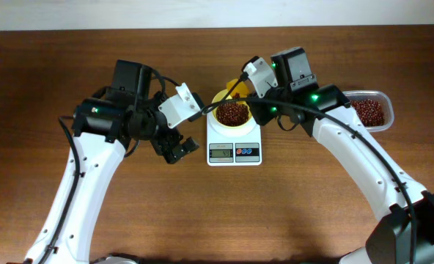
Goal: Scoop item into bowl and weigh 50g on scale
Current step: 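Hold the tilted yellow scoop over the bowl while beans finish pouring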
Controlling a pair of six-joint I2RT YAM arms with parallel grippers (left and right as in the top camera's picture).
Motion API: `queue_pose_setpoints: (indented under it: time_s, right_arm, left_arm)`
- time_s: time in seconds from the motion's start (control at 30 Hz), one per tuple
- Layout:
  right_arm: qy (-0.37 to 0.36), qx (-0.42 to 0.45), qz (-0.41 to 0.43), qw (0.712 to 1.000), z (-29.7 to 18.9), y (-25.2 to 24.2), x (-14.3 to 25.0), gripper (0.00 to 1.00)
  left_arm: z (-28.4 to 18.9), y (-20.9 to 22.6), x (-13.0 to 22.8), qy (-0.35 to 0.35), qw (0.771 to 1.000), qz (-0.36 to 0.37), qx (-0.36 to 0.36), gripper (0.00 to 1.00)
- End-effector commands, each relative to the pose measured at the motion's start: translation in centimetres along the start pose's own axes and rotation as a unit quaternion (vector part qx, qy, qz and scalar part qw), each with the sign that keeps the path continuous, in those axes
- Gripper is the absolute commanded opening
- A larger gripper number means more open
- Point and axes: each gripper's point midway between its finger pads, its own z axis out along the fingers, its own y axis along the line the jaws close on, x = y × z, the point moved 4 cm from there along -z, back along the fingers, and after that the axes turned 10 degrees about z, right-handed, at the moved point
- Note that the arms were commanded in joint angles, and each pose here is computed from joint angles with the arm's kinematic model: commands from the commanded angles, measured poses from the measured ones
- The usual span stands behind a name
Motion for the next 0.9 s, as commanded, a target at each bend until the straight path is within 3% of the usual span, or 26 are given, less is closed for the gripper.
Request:
queue_pose_setpoints:
  time_s: [0.0,0.03,0.13,0.2,0.43,0.6,0.87]
  right_arm:
    - [0.003,-0.032,-0.001,0.999,0.7,1.2,0.0,0.04]
    - [-0.018,-0.057,0.002,0.998,-0.3,2.1,-1.2,0.04]
    - [0.028,-0.011,0.023,0.999,0.8,0.7,0.9,0.04]
    - [0.009,-0.035,0.018,0.999,0.2,1.4,0.0,0.04]
    - [0.026,0.009,0.021,0.999,0.7,0.2,0.6,0.04]
    - [-0.004,-0.018,0.01,1.0,0.3,1.2,-1.1,0.04]
    - [0.039,-0.009,0.023,0.999,0.6,1.1,0.7,0.04]
  left_arm:
    - [0.0,-0.2,-0.1,-0.006,1.0,0.006,0.005,0.99]
    - [0.0,-0.2,-0.1,-0.006,1.0,0.006,0.005,0.99]
    - [0.0,-0.2,-0.1,-0.006,1.0,0.006,0.005,0.99]
    - [0.0,-0.2,-0.1,-0.006,1.0,0.006,0.005,0.99]
    - [0.0,-0.2,-0.1,-0.006,1.0,0.006,0.005,0.99]
    - [0.0,-0.2,-0.1,-0.006,1.0,0.006,0.005,0.99]
    - [0.0,-0.2,-0.1,-0.006,1.0,0.006,0.005,0.99]
